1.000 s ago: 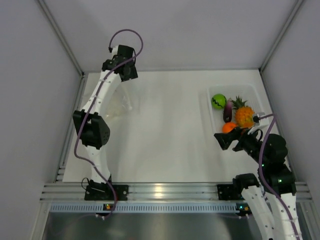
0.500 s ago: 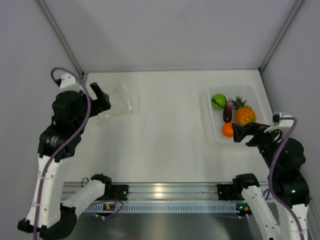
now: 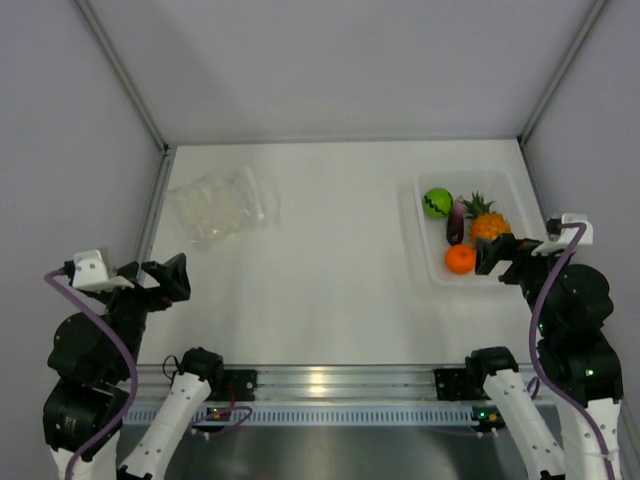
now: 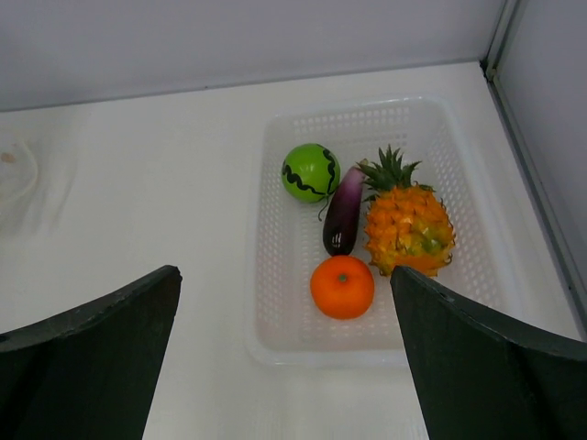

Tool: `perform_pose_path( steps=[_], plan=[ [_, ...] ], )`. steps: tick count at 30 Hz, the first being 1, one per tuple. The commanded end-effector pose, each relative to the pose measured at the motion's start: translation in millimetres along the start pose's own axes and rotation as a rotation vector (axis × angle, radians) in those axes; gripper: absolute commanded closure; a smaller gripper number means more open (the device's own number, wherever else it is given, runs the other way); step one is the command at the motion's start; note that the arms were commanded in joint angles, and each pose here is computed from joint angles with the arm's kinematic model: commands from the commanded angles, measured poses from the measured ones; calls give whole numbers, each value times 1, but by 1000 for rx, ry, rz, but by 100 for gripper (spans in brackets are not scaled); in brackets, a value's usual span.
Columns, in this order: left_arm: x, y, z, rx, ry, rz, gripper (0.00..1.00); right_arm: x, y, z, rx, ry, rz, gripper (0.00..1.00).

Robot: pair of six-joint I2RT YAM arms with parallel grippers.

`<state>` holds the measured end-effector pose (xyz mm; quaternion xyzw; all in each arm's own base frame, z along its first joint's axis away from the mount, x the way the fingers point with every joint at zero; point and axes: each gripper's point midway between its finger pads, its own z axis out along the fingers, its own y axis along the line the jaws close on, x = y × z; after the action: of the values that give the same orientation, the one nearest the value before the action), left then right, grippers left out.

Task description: Open the zip-top bag and remove the fake food

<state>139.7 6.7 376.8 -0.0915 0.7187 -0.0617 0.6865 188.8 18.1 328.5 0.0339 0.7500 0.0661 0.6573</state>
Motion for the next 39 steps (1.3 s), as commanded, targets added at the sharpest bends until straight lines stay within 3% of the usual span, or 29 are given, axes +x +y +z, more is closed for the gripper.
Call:
perform_pose_path(
  steps=[1, 14, 39],
  plan=[
    [3, -2, -8, 38, 2, 37, 2, -3, -1, -3, -1, -24, -22, 1],
    [32, 0, -19, 80, 12, 22, 2, -3, 12, 0, -68, -27, 12, 1],
    [35, 4, -16, 49, 12, -1, 2, 3, 11, 7, -57, -11, 16, 1]
  ],
)
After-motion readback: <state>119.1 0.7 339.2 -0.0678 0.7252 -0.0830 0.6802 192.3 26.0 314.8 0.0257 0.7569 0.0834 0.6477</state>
